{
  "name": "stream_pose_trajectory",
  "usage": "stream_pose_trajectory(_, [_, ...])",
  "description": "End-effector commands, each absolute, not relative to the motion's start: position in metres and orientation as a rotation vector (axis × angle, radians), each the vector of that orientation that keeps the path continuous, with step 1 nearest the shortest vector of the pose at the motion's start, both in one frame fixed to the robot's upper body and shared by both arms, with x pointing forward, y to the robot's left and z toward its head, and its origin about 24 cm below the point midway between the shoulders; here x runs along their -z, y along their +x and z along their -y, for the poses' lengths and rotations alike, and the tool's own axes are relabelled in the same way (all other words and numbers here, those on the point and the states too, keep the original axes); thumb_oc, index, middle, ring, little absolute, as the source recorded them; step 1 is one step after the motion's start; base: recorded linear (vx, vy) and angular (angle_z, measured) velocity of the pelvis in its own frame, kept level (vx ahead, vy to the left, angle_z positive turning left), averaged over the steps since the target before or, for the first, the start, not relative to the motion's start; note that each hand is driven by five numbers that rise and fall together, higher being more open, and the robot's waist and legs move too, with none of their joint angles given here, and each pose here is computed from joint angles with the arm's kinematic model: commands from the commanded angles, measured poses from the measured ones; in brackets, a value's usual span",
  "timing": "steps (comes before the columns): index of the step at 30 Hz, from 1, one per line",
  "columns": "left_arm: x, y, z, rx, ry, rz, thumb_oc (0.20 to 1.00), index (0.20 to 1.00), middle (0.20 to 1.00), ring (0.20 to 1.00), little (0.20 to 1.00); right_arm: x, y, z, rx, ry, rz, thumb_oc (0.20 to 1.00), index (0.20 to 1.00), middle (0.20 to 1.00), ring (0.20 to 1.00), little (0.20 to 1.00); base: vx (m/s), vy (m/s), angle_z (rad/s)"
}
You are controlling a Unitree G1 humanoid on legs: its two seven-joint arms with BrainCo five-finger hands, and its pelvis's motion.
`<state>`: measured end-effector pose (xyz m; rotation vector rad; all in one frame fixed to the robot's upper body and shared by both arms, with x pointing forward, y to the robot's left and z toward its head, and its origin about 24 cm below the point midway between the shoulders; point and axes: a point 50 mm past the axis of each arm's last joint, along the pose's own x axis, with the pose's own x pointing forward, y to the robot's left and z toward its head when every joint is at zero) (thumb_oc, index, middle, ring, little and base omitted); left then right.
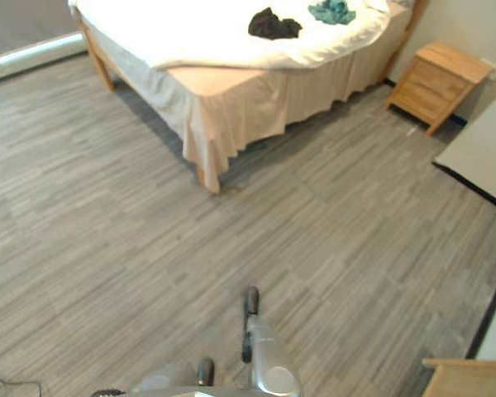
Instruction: Tidy up the quilt and then pick up the clothes from the bed and put them into the laundry hamper.
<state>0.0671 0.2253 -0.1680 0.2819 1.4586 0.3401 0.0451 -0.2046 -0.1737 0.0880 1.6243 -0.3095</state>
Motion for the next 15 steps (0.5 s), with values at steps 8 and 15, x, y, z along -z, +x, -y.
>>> stream_pose_trajectory(8, [0.173,0.038,-0.215,-0.317,0.298,-1.562,1.000,1.000,1.000,1.000,1.000,0.169,0.047,0.227,0.294,-0.034,-1.638,1.000,1.000,1.000,1.000,1.000,0.56,-0.074,-0.05])
stream_pose_trajectory(15, [0.174,0.047,-0.203,-0.316,0.248,-1.482,1.000,1.000,1.000,1.000,1.000,0.161,0.098,0.227,0.285,-0.035,-1.399,1.000,1.000,1.000,1.000,1.000,0.38,-0.066,-0.13])
